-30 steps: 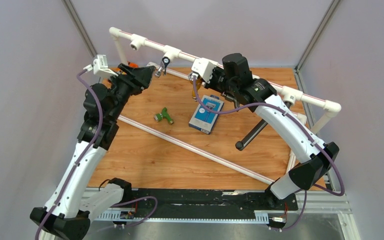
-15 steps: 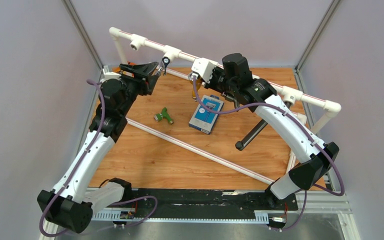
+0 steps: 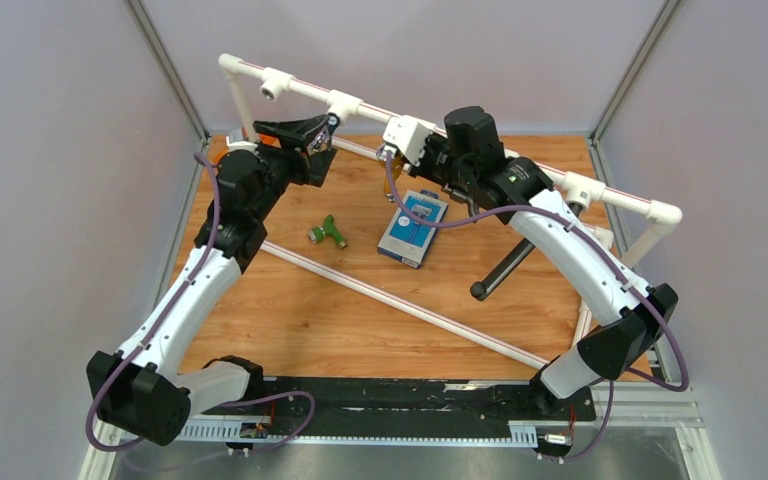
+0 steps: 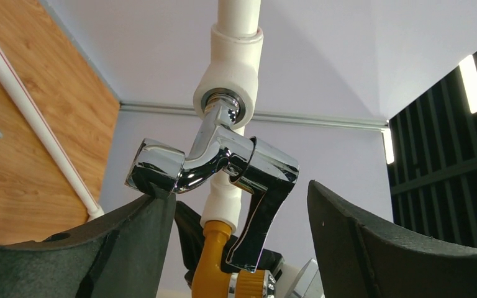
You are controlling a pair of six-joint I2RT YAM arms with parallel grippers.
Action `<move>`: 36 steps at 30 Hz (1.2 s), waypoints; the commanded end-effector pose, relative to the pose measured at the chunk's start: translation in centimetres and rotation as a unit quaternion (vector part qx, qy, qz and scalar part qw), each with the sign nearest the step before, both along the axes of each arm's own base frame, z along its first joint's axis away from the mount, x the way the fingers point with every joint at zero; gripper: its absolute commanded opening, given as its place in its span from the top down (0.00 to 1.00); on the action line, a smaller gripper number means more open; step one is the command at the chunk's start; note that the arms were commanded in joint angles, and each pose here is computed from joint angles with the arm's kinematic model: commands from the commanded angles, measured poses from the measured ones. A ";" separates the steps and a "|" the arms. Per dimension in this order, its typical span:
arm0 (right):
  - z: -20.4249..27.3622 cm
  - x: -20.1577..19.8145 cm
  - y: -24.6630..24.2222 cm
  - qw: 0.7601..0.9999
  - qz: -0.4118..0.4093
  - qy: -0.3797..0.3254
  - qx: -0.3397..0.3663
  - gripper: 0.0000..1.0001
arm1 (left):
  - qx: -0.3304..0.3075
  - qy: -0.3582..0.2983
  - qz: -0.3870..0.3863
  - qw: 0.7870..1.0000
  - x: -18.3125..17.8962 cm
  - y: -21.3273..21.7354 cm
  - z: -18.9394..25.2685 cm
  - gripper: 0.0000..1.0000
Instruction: Install the water faucets
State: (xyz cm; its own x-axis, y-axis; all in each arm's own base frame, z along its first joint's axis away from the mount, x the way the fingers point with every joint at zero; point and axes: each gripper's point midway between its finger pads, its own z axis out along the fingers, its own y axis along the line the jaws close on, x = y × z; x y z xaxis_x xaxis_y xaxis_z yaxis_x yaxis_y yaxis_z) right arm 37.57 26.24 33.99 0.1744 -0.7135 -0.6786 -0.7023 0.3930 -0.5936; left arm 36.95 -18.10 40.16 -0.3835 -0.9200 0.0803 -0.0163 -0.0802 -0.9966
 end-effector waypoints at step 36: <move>-6.5 -2.4 0.8 0.993 0.030 0.096 -0.055 0.99 | 0.467 -0.114 0.069 0.874 2.6 3.5 -2.2 0.79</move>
State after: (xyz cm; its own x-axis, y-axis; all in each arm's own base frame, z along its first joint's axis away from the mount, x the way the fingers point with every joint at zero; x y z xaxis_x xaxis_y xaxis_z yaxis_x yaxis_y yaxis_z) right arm 37.85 26.40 34.00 0.1761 -0.7099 -0.6819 -0.6964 0.3997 -0.5960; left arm 37.67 -19.72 39.38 -0.3758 -0.8093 -0.4514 0.1965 0.4064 -0.8923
